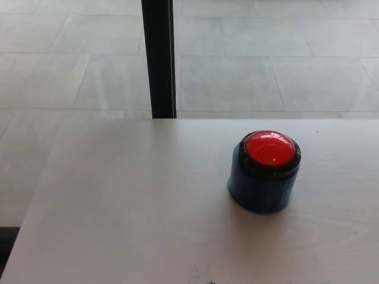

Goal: The robot uses its right hand to press the red button kept in the middle of the desk

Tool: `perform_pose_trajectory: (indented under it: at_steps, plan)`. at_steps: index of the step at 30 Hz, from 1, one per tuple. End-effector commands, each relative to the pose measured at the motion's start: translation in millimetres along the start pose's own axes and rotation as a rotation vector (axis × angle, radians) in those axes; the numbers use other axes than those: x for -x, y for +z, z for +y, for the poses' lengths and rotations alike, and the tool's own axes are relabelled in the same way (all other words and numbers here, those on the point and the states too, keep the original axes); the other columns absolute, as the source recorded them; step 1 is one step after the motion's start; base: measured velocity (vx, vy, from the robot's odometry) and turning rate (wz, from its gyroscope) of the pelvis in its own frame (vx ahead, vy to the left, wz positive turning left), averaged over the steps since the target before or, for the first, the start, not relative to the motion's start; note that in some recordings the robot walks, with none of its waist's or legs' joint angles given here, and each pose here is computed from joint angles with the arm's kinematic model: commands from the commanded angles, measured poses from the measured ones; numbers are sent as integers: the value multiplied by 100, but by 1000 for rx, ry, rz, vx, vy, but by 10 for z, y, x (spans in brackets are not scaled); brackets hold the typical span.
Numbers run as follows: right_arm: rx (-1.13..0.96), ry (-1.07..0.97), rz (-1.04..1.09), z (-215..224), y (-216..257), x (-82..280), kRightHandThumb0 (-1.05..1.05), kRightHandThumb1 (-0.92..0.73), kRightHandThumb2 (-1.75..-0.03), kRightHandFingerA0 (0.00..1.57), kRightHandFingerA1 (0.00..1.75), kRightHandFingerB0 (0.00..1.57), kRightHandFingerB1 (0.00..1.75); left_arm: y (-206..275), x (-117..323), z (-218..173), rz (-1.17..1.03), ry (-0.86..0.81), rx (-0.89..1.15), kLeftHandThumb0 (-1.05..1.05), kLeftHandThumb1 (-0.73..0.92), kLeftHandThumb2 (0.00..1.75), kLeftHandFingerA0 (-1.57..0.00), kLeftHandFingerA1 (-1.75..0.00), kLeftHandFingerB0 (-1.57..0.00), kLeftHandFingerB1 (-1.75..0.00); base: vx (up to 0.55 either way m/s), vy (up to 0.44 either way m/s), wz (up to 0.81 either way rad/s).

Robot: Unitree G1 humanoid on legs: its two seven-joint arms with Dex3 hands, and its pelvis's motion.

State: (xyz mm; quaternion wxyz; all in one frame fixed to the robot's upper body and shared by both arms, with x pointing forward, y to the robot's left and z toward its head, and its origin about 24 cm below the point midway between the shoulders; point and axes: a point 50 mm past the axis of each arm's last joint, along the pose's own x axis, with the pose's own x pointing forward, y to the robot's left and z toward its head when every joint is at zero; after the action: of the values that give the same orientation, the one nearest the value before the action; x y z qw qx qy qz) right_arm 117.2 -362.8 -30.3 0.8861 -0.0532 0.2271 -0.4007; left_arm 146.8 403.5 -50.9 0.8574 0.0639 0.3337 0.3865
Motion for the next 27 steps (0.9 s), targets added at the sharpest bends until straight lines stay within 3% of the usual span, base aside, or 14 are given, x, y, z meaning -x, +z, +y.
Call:
perform_pose_trajectory:
  at_steps: [1,2,3,4,5,6,7,8,16,18,19,20,21,27]
  plan:
    - [-265,-166,13,-218,135,-6,-62,-43,-55,115,82,60,51,104,-29,221,-34,135,137,-44,42,112,-49,-146,-52,-119,0,0,0]
    - [-309,-182,9,-230,208,-60,-64,-31,-80,106,85,55,59,102,-25,223,-51,115,132,-43,40,117,-54,-150,-52,-119,0,0,0]
    - [-332,-190,-4,-245,278,-81,-64,-45,-55,99,72,57,48,104,-28,223,-44,117,122,-47,40,114,-67,-160,-50,-117,0,0,0]
    - [-348,-200,-15,-263,340,-114,-68,-44,-57,92,68,57,47,105,-30,218,-39,119,114,-48,40,115,-56,-144,-59,-118,0,0,0]
    - [-371,-218,-41,-290,429,-163,-67,-45,-57,92,68,56,48,105,-32,210,-38,120,106,-47,40,113,-65,-152,-55,-116,0,0,0]
    - [-401,-232,-72,-312,536,-192,-68,-38,-88,86,76,49,59,105,-33,208,-36,121,101,-47,41,112,-62,-149,-51,-114,0,0,0]
    - [-422,-238,-79,-324,613,-208,-68,-38,-88,86,76,49,59,105,-34,207,-34,123,103,-47,41,112,-62,-149,-51,-114,0,0,0]
    - [-415,-281,-133,-363,857,-293,-67,-54,-57,88,75,52,49,108,-32,208,-36,143,109,-46,40,110,-58,-154,-51,-116,0,0,0]
    - [-540,-394,-259,-467,1769,-478,-45,-63,-66,93,60,61,50,93,-28,236,-39,149,129,-45,40,113,-59,-154,-54,-117,0,0,0]
    - [-581,-388,-341,-472,2102,-497,-41,-45,-107,103,70,75,62,98,-29,229,-43,139,124,-45,41,114,-63,-155,-56,-119,0,0,0]
    - [-588,-386,-356,-473,2172,-501,-41,-45,-107,103,70,75,62,98,-28,229,-44,136,127,-45,41,114,-63,-155,-56,-119,0,0,0]
    - [-596,-371,-389,-446,2304,-492,-53,-45,-116,129,101,112,75,95,-29,233,-41,134,136,-42,40,113,-88,-164,-55,-113,0,0,0]
    - [-611,-337,-451,-400,2539,-463,-53,-43,-116,136,120,112,87,87,-30,242,-33,137,140,-44,42,111,-77,-161,-54,-113,0,0,0]
    - [-646,-263,-520,-270,2925,-401,-43,-42,-116,144,136,111,111,87,-28,246,-35,151,149,-40,41,112,-60,-153,-56,-116,0,0,0]
